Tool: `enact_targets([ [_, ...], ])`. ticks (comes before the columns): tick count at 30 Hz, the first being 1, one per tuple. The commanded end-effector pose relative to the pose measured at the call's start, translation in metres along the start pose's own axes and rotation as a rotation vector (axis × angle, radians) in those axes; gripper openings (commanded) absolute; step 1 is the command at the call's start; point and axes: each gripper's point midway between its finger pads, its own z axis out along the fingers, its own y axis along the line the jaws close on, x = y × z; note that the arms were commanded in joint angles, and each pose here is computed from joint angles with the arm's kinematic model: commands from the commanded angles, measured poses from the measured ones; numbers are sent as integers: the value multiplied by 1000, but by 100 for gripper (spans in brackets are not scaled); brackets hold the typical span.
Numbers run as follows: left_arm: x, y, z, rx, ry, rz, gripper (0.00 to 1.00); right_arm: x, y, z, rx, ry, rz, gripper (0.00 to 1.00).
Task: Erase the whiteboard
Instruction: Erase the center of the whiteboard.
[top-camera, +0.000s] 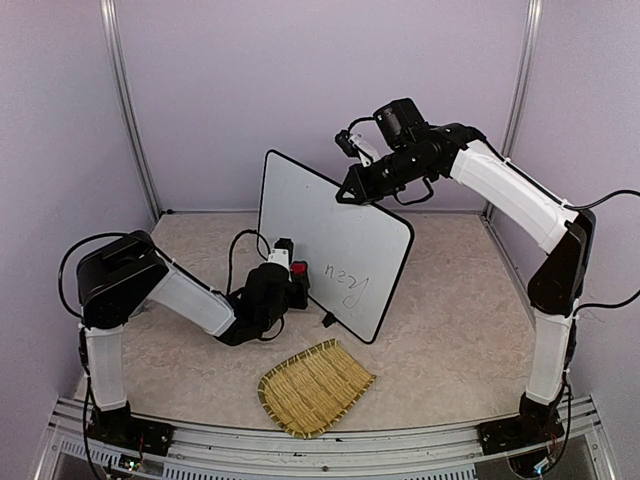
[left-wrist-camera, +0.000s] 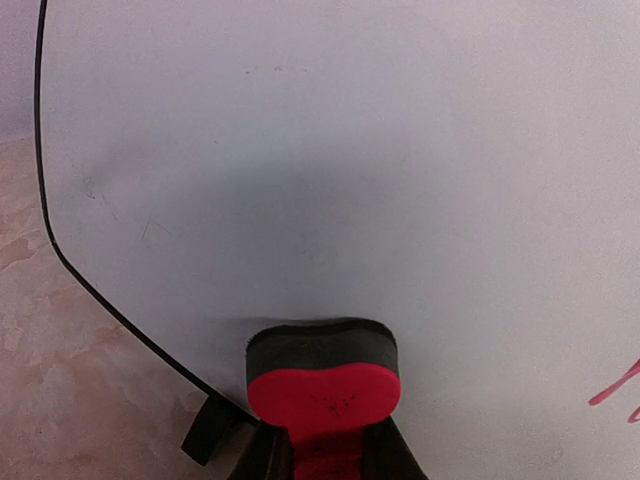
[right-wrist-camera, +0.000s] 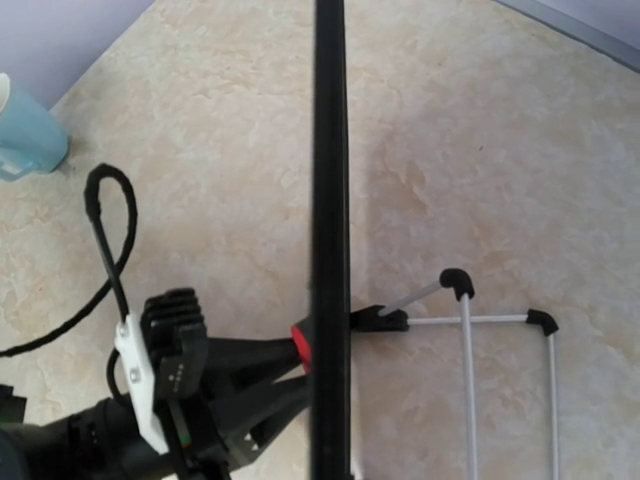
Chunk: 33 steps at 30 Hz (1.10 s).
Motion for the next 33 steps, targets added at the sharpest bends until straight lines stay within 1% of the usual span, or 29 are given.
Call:
enact_targets([
  [1,10,-74,-7,259,19,2,19,58,60,30,-268,205,-29,0],
  [13,-8,-110,-31,379,-22,23,19,59,59,30,-260,207,-27,0],
  [18,-17,-123,-42,458,-45,33,19,58,59,32,-257,208,-23,0],
  [25,-26,-129,-53,508,-83,45,19,62,60,40,-258,223,-22,0],
  [30,-30,-130,-55,511,-95,59,19,63,61,41,-256,227,-24,0],
  [33,-36,-120,-51,452,-104,59,19,63,61,41,-254,227,-26,0],
])
